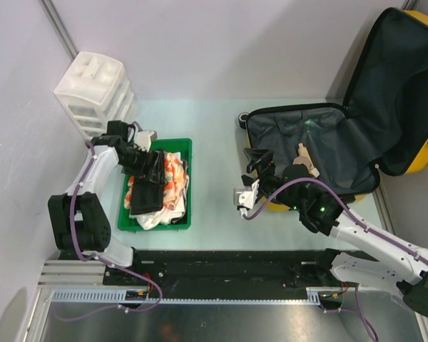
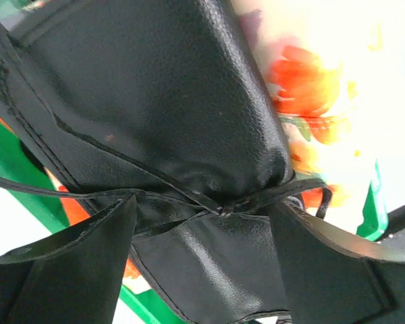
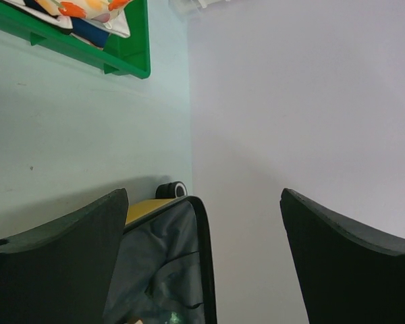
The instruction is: Open, take out, and arrange the luggage
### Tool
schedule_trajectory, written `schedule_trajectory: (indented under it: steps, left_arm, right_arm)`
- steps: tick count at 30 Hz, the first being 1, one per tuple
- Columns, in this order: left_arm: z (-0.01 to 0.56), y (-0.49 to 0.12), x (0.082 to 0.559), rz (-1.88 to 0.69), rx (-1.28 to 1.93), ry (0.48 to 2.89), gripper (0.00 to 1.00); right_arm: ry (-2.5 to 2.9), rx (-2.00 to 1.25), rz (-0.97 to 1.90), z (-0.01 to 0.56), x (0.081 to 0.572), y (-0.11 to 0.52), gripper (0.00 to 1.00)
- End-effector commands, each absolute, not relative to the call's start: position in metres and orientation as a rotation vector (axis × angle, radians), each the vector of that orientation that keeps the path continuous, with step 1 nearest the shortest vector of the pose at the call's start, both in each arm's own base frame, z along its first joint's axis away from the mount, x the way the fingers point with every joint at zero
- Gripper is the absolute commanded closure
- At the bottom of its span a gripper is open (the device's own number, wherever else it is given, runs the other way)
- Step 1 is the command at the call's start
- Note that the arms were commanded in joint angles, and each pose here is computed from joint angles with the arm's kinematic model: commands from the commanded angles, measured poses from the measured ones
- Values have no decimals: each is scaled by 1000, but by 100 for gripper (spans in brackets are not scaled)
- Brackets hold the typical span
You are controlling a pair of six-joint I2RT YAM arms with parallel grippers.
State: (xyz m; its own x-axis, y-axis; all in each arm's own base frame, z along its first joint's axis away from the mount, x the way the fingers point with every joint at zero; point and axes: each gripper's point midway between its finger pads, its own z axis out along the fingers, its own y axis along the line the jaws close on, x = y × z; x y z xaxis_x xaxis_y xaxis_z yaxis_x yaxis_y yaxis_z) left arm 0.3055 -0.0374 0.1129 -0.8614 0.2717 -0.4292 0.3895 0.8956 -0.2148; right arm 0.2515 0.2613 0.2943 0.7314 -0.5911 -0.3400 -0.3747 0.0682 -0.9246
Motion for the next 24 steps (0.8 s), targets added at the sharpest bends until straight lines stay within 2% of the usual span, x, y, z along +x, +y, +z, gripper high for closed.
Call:
schedule_trajectory:
  steps: [1,6,9,15,19,24]
  left_arm:
    - [163,-26,331,-203,559,2522,15]
    - [236,-74,357,-190,705,2310,6]
    - [246,-107,378,-249,736,2283,5]
    - [221,-168,421,-309,820,2298,10]
    - [184,-199,452,-300,856,2337,11]
    - [154,-212,479,-174,921,2342,10]
  right_arm:
    - [836,-1499,-225,306,253,251,0]
    - [860,-1505,-250,305,250,240,0]
    - [869,-1501,-258,306,249,235,0]
    - [927,-1479,-296,307,247,215,0]
    - [966,-1461,-299,306,247,207,0]
    - [1002,-1442,-302,305,248,197,0]
